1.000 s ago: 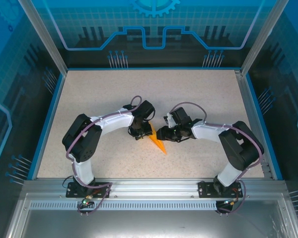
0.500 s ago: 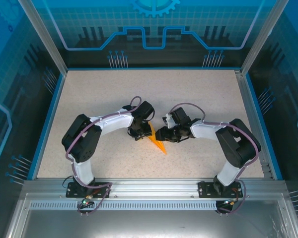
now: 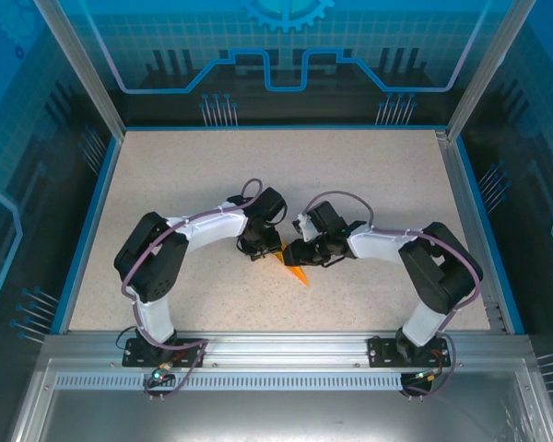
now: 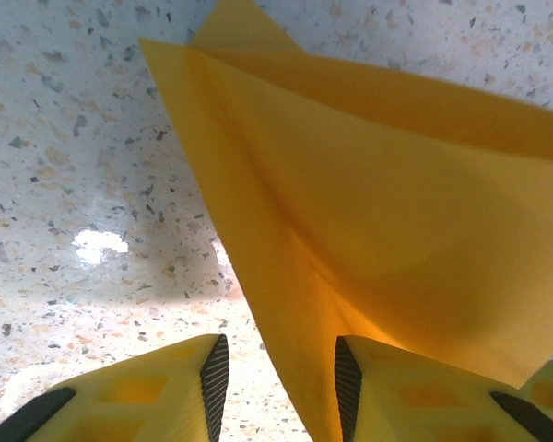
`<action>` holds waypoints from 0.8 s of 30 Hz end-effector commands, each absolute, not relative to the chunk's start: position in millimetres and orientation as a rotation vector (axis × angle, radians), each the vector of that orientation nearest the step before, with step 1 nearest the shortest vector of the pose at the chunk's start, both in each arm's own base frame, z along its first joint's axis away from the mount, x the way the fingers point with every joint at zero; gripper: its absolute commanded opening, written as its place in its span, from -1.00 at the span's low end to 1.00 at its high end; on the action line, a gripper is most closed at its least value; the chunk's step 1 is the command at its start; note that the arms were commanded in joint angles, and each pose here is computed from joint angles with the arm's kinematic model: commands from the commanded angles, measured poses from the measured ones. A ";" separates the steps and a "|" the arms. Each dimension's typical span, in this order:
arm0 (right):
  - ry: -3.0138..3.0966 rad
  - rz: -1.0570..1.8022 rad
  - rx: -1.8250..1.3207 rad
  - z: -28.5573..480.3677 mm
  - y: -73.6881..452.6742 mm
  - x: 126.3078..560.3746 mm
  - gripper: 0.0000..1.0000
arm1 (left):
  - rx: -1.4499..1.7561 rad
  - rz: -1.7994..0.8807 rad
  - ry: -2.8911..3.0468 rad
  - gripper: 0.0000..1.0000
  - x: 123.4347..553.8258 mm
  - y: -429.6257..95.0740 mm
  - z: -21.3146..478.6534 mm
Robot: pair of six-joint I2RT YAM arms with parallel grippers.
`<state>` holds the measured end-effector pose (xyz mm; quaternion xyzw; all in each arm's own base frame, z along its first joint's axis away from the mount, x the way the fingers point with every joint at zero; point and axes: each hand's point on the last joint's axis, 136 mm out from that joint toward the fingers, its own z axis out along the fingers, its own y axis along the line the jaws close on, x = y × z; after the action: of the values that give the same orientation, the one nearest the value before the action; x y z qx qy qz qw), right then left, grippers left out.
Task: Fold a paper plane with a square sheet of paper (pick it up from the middle)
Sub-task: Move a paper plane to the center of the table.
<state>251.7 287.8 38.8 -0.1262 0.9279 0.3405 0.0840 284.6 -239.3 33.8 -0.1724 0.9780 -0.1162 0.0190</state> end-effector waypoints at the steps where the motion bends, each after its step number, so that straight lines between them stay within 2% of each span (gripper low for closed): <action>1: 2.758 0.948 -0.463 45.5 293.8 253.8 -0.14 | -0.521 -0.389 3.031 -0.23 281.1 -235.8 41.2; 7: 2.747 0.958 -0.473 46.8 295.2 252.4 -0.03 | -0.521 -0.388 3.033 -0.24 280.0 -235.0 41.4; 18: 2.796 0.845 -0.513 30.0 288.5 252.0 -0.32 | -0.523 -0.391 3.036 -0.28 278.3 -234.4 39.9; 24: 2.798 0.808 -0.540 29.4 290.6 252.9 -0.36 | -0.525 -0.376 3.048 -0.31 274.9 -231.7 36.8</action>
<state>253.1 285.8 28.5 -0.1646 0.9406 0.2831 0.0901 280.5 -234.5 30.6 -0.1744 0.9778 -0.1147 0.0178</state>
